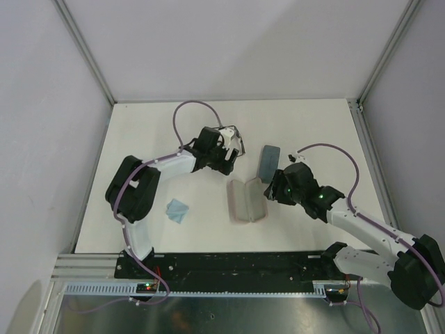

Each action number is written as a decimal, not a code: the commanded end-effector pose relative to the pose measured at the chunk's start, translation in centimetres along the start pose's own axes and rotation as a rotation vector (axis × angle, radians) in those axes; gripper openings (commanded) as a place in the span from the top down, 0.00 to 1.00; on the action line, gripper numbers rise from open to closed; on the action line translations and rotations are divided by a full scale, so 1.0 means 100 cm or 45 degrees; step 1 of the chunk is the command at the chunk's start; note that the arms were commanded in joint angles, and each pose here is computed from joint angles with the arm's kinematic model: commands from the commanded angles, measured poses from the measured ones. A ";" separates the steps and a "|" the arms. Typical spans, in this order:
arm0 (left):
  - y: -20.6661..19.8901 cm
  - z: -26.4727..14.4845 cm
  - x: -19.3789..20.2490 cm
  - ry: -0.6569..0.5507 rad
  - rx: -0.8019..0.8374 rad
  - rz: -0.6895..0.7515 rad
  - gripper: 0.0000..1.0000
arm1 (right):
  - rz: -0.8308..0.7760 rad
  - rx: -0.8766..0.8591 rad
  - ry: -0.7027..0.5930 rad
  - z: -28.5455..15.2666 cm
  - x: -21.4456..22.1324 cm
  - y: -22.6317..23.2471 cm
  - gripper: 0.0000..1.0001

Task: Organize the sunglasses
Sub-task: Adjust the sunglasses at the center of the board.

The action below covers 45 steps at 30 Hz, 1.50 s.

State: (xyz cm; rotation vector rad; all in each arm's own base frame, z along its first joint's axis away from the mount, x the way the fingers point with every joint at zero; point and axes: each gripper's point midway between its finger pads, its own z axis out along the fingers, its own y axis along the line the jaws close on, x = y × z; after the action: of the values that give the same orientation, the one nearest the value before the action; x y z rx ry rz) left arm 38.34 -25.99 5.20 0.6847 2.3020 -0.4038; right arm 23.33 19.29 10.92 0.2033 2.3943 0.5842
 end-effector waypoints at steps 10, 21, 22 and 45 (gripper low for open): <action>0.005 0.024 -0.018 0.033 0.011 0.147 0.72 | -0.016 -0.032 -0.005 -0.011 -0.009 -0.001 0.45; -0.064 -0.018 -0.012 -0.008 0.215 0.129 1.00 | -0.174 -0.136 -0.005 0.018 -0.066 0.026 0.45; -0.070 -0.023 -0.012 -0.013 0.224 0.121 1.00 | -0.201 -0.129 -0.003 0.023 -0.074 0.031 0.45; -0.066 -0.079 -0.045 -0.198 0.045 0.036 0.34 | -0.317 -0.208 -0.014 0.051 -0.100 0.049 0.47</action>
State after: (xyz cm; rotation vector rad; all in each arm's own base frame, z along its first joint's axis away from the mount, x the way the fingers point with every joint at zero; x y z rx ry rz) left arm 32.39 -29.86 9.63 0.7884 2.2425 -0.4725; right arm 33.40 22.26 13.89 -0.1208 2.3415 0.6376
